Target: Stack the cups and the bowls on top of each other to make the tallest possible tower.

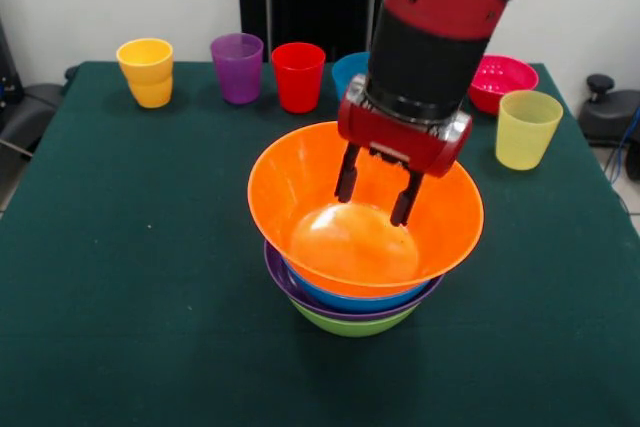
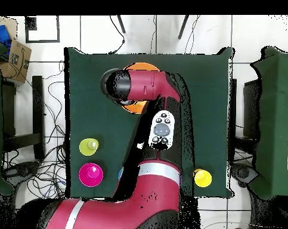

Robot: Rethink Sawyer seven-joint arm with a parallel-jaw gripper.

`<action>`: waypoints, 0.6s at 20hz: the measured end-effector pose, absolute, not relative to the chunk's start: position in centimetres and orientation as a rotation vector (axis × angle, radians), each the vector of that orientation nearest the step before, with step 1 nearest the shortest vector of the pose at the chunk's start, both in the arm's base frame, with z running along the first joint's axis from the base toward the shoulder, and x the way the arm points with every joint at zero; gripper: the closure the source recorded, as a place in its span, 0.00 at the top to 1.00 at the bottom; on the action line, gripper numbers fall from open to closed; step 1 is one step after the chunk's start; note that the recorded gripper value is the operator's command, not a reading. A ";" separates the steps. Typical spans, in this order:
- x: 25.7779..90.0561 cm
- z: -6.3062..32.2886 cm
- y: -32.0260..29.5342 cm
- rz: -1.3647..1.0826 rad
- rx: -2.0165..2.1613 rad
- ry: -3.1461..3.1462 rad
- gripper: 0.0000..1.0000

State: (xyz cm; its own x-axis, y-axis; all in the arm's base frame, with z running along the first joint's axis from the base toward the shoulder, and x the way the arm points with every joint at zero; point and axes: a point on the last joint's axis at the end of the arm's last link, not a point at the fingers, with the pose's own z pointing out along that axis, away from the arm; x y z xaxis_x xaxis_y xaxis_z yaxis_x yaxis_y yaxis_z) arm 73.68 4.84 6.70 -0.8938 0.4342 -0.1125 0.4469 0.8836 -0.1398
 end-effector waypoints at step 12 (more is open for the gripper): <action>66.3 5.9 3.2 -0.253 0.808 3.090 1.00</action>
State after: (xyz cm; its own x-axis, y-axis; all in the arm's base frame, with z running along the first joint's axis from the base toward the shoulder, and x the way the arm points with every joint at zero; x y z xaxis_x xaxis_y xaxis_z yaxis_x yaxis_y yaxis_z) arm 66.29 3.18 5.85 -0.8711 0.4906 0.0199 0.4809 0.8606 -0.1676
